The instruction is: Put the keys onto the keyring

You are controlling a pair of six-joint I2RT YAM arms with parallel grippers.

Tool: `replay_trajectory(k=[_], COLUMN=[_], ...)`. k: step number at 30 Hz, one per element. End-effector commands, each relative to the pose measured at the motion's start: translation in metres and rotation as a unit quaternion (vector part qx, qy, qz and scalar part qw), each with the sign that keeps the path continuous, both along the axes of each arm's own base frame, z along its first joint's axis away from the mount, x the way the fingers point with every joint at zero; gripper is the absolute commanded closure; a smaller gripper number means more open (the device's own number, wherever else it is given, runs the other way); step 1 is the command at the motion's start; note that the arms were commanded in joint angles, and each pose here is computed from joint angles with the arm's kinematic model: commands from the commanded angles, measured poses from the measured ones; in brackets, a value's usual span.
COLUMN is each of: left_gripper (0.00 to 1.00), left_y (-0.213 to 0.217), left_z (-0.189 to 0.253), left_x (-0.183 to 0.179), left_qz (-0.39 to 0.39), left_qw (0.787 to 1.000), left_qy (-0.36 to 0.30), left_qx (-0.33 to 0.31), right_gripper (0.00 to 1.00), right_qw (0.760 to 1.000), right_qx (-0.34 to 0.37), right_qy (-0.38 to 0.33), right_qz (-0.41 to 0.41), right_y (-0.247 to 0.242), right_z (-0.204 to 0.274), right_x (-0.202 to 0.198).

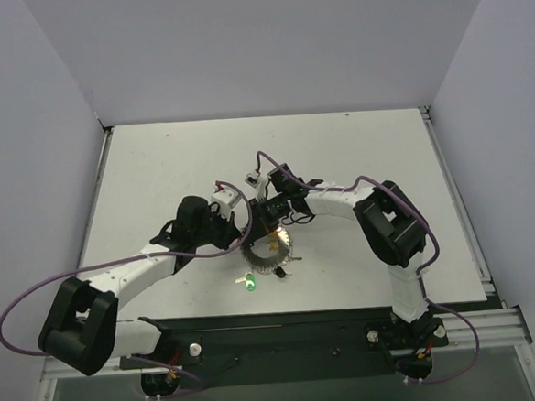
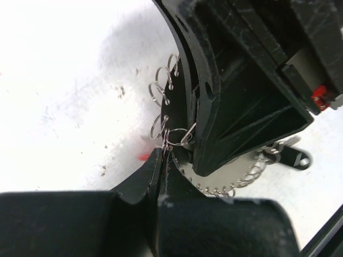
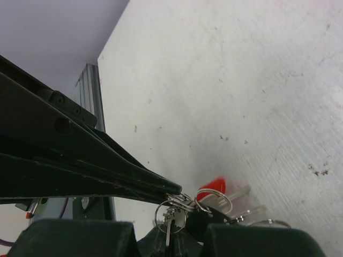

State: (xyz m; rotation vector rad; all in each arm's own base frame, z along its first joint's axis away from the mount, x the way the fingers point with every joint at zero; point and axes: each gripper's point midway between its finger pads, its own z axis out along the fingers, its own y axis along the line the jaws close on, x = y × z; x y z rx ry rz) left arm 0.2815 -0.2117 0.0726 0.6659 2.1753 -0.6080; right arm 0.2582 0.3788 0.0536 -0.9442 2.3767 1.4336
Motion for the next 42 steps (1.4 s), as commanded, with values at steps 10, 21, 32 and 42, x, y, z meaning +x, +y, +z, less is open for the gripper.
replay_trajectory(k=[10,21,32,42], left_gripper=[1.0,1.0,1.0,0.49], left_y=[-0.014,-0.018,-0.014,-0.012], left_z=[0.117,0.176,0.162,0.15], left_x=[-0.001,-0.033,-0.036,-0.043], left_qz=[-0.022,-0.062,-0.04,-0.013], left_qw=[0.978,0.951,0.963,0.976], left_qy=[-0.169,-0.228,-0.193,-0.147], left_qx=[-0.125,-0.2,-0.184,-0.163], right_gripper=[1.0,1.0,1.0,1.0], right_qw=[0.999,0.997,0.996,0.995], right_qx=[0.013,0.041,0.047,0.053], right_qy=[-0.05,-0.058,-0.066,-0.076], right_qz=[0.006,0.023,0.036,0.042], right_y=[-0.016,-0.019,-0.018,-0.013], right_z=[0.058,0.095,0.104,0.111], right_x=[-0.012,-0.025,-0.037,-0.039])
